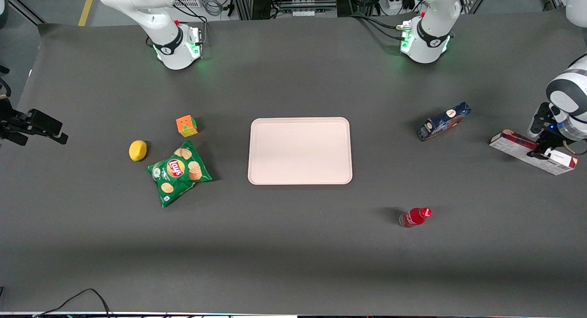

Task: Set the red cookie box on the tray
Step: 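Close the left gripper on the box end and lift it upright, then carry the upright box with the left gripper over the pink tray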

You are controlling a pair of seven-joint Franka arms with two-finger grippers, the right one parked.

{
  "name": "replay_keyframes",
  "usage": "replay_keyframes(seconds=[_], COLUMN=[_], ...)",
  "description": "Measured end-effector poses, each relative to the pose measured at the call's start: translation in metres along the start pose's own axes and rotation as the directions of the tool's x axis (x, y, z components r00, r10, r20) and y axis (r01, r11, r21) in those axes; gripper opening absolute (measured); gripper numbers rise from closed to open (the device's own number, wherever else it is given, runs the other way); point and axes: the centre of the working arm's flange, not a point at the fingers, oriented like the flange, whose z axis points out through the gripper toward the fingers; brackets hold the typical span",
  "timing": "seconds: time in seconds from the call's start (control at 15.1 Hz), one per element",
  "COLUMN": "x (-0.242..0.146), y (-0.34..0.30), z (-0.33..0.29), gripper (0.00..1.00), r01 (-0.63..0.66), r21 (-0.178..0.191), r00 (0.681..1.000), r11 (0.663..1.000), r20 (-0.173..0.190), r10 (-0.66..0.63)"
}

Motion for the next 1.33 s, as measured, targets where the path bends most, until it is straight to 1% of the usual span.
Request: replay_keyframes(seconds=[0.07, 0.27, 0.4, 0.46, 0.6, 0.66, 0.73, 0.8, 0.86, 0.93, 1.06, 1.13, 1.19, 1.33], x=[-0.001, -0.003, -0.007, -0.008, -0.009, -0.010, -0.009, -0.008, -0.005, 0.001, 0.017, 0.028, 0.040, 0.067], y=[-0.001, -0.006, -0.012, -0.015, -0.020, -0.023, -0.025, -0.026, -0.027, -0.029, -0.039, -0.050, -0.063, -0.095], z=[-0.001, -0.006, -0.016, -0.025, -0.047, -0.062, -0.078, -0.094, -0.109, -0.122, -0.147, -0.160, -0.174, -0.209], gripper=[0.27, 0.26, 0.26, 0.26, 0.26, 0.26, 0.26, 0.26, 0.26, 0.26, 0.26, 0.26, 0.26, 0.26], r01=[0.003, 0.017, 0.049, 0.070, 0.136, 0.194, 0.267, 0.350, 0.432, 0.512, 0.656, 0.716, 0.770, 0.854], r21=[0.003, 0.023, 0.041, 0.050, 0.057, 0.055, 0.049, 0.039, 0.026, 0.006, -0.044, -0.072, -0.098, -0.145], r00=[1.000, 1.000, 0.999, 0.998, 0.990, 0.980, 0.961, 0.932, 0.895, 0.850, 0.737, 0.674, 0.608, 0.474], r11=[1.000, 1.000, 0.998, 0.996, 0.989, 0.979, 0.962, 0.936, 0.901, 0.859, 0.754, 0.694, 0.631, 0.500], r20=[0.001, 0.006, 0.012, 0.003, -0.035, -0.061, -0.087, -0.111, -0.133, -0.152, -0.181, -0.188, -0.190, -0.181], r10=[-0.003, -0.018, -0.050, -0.070, -0.134, -0.190, -0.263, -0.344, -0.425, -0.505, -0.652, -0.715, -0.771, -0.862])
